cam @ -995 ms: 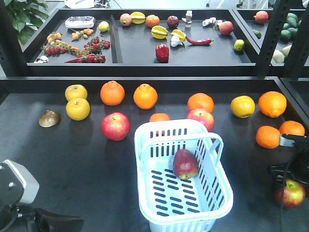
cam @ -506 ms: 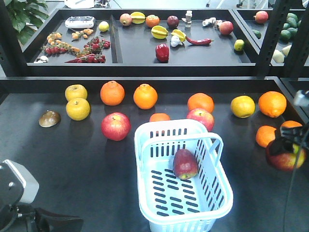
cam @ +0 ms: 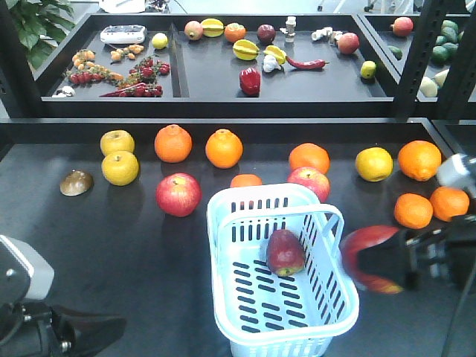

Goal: Pick three apples into basket with both arms
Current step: 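Drop the second apple into the basket with the right gripper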

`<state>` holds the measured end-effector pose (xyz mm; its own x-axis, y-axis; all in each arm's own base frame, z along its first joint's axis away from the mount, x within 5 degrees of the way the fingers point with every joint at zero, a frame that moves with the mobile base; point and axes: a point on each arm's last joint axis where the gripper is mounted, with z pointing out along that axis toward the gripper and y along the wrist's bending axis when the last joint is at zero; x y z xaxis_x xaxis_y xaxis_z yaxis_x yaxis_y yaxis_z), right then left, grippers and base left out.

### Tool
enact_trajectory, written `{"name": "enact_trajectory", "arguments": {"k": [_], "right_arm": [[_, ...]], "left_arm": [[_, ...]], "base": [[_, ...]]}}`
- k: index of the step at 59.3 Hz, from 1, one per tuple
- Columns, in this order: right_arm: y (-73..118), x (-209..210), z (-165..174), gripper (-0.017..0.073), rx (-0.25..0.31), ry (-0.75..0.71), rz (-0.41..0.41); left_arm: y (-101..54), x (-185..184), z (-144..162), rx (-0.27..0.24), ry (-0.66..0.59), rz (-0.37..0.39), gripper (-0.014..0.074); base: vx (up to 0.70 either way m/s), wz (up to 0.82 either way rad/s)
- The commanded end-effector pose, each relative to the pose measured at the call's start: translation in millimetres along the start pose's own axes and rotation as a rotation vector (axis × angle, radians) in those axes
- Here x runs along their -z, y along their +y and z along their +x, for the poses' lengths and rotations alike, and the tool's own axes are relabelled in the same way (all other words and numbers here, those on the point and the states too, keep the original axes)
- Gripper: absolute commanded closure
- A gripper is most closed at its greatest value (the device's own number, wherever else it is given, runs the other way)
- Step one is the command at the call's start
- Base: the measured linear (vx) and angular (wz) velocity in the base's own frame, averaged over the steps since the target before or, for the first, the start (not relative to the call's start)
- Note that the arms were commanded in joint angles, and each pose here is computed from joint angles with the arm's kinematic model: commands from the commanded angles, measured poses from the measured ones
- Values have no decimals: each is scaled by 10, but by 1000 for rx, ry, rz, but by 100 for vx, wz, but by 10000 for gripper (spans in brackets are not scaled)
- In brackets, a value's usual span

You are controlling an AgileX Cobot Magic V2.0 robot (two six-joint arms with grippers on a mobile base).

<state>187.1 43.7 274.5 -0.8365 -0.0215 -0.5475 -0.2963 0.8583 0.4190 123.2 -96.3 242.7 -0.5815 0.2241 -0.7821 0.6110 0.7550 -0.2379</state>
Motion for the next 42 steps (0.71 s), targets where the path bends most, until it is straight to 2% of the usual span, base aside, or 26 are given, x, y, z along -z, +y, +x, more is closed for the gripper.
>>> {"name": "enact_trajectory", "arguments": {"k": [1, 4, 10, 13, 20, 30, 36, 42], "right_arm": [[127, -41, -135, 514, 34, -118, -11], [176, -111, -146, 494, 59, -115, -21], [248, -291, -156, 405, 143, -85, -38], [256, -372, -159, 360, 159, -71, -37], [221, -559, -206, 146, 157, -76, 0], [182, -644, -228, -87, 161, -83, 29], [186, -636, -227, -139, 180, -84, 29], [189, -637, -221, -134, 180, -77, 25]], "left_arm": [[0, 38, -121, 23, -80, -20, 600], [0, 38, -120, 23, -79, -19, 600], [-9, 37, -110, 23, -68, -10, 600], [-14, 37, -104, 22, -61, -4, 600], [-24, 36, -91, 22, -46, 7, 600], [-37, 36, -76, 22, -30, 21, 600], [-37, 36, -75, 22, -29, 21, 600], [-36, 36, -76, 22, -30, 20, 600]], "base": [[0, 0], [0, 0], [0, 0], [0, 0], [0, 0], [0, 0], [0, 0], [0, 0]]}}
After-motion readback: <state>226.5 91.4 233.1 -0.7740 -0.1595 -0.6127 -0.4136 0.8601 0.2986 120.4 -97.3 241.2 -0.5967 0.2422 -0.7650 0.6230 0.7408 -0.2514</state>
